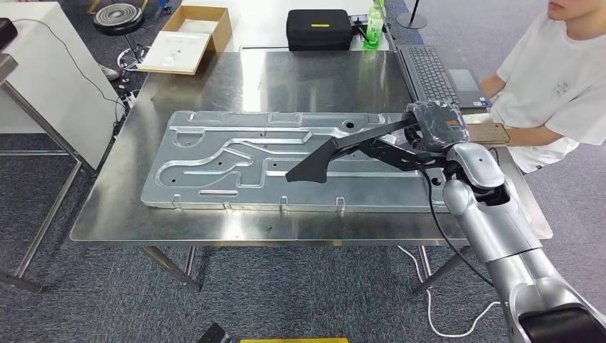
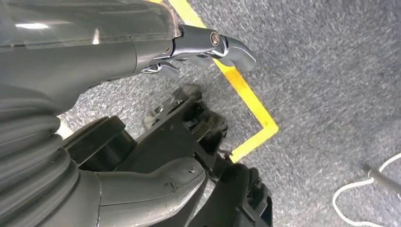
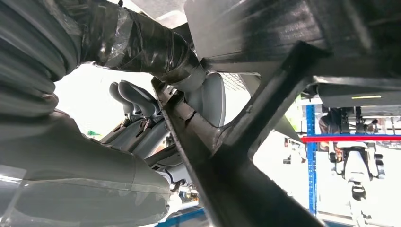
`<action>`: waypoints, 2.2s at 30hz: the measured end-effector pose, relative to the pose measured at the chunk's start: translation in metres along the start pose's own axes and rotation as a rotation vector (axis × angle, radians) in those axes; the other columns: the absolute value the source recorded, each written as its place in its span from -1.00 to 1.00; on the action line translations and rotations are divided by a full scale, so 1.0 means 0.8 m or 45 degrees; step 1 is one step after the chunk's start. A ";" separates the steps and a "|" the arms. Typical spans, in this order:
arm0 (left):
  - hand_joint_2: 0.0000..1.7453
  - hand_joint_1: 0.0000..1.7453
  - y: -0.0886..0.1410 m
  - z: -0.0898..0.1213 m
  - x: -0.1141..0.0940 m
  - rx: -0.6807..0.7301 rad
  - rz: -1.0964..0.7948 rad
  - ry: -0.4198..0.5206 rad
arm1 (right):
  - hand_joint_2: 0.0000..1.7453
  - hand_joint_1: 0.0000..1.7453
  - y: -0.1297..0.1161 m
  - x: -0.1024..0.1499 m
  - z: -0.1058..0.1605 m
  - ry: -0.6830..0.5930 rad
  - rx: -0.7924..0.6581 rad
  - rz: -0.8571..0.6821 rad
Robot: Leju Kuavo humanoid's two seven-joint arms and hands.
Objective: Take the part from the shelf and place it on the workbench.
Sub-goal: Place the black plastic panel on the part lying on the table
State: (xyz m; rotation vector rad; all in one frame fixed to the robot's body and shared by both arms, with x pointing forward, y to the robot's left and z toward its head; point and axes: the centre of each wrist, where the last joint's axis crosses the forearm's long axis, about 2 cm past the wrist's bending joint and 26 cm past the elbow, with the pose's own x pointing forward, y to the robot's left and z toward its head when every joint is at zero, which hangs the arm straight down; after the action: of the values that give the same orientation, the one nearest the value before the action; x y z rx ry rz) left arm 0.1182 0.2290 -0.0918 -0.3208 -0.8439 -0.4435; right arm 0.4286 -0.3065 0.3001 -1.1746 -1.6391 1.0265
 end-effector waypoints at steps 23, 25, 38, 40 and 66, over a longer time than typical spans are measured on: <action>-1.00 -1.00 0.003 0.007 -0.010 0.059 0.024 0.035 | 1.00 -1.00 0.019 -0.030 0.000 0.211 0.107 -0.209; -1.00 -1.00 0.003 0.007 -0.010 0.066 0.025 0.038 | 1.00 -1.00 0.016 -0.035 -0.003 0.236 0.114 -0.251; -1.00 -1.00 0.007 0.010 -0.013 0.092 0.029 0.058 | 1.00 -1.00 0.026 -0.055 -0.007 0.391 0.132 -0.403; -1.00 -1.00 0.009 0.010 -0.013 0.097 0.027 0.058 | 1.00 -1.00 0.027 -0.057 -0.007 0.399 0.127 -0.409; -1.00 -1.00 0.012 0.011 -0.013 0.089 -0.001 0.048 | -1.00 -1.00 0.034 -0.054 0.011 0.218 -0.182 -0.613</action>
State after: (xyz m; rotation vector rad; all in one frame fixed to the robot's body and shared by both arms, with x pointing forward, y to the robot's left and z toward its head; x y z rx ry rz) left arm 0.1111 0.2434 -0.0956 -0.2470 -0.8207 -0.4191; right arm 0.4364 -0.3432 0.2644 -0.8647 -1.7602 0.4986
